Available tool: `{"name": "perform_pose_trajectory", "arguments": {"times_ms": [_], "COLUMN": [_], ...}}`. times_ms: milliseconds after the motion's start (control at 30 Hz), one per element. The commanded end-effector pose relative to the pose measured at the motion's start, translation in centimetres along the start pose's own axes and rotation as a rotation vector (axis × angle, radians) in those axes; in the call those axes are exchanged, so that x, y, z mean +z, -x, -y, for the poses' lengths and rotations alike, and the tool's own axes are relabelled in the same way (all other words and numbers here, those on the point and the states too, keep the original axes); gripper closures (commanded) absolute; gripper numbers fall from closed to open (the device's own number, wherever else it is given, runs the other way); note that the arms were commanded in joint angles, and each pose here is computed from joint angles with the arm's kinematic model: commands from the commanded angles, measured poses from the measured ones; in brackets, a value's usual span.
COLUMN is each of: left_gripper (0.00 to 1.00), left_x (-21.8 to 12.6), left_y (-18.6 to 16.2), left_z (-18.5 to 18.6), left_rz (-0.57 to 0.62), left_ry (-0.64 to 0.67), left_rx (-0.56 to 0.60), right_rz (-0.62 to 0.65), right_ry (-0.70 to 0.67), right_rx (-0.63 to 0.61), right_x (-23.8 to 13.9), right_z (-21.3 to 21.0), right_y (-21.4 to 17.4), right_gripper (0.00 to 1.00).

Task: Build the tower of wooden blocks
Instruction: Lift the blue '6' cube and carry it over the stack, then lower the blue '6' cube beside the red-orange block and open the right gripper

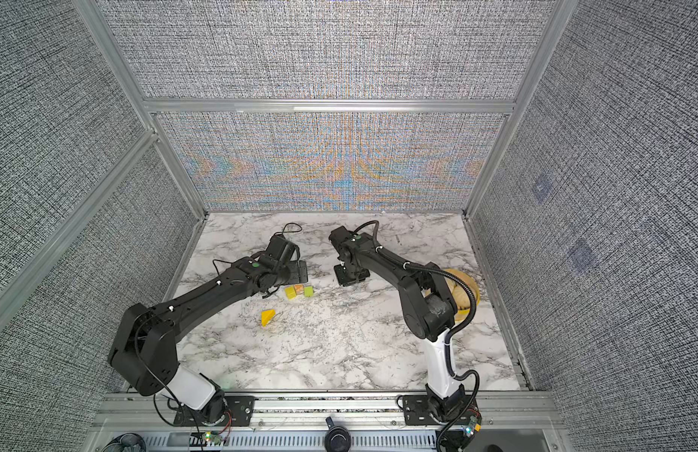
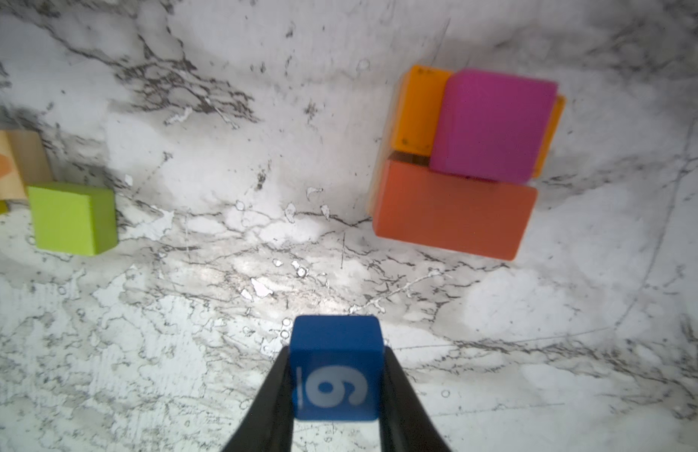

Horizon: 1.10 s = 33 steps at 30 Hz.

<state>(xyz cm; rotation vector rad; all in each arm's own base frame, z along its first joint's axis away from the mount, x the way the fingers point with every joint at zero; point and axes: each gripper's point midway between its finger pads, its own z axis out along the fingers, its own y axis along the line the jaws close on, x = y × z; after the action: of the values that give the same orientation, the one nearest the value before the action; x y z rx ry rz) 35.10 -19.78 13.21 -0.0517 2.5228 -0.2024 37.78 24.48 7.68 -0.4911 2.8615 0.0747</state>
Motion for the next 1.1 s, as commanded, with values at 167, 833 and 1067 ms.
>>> {"name": "perform_pose_trajectory", "arguments": {"times_ms": [167,833,1067], "left_gripper": [0.02,0.02,0.02], "left_x": [0.0,1.6,2.2], "left_y": [1.9,3.0,3.4], "left_z": [-0.2,0.9,0.9], "left_rz": [0.044,0.044,0.039], "left_ry": [0.035,0.01,0.013], "left_rx": [0.018,0.015,0.012], "right_rz": [-0.03,-0.078,-0.083], "right_ry": [-0.01,-0.015,-0.01], "right_rx": [0.039,0.08,0.09], "right_x": [-1.1,0.8,1.4], "right_z": [2.0,3.7,4.0], "right_y": [0.4,1.3,2.3], "right_gripper": [0.69,0.69,0.69]}}
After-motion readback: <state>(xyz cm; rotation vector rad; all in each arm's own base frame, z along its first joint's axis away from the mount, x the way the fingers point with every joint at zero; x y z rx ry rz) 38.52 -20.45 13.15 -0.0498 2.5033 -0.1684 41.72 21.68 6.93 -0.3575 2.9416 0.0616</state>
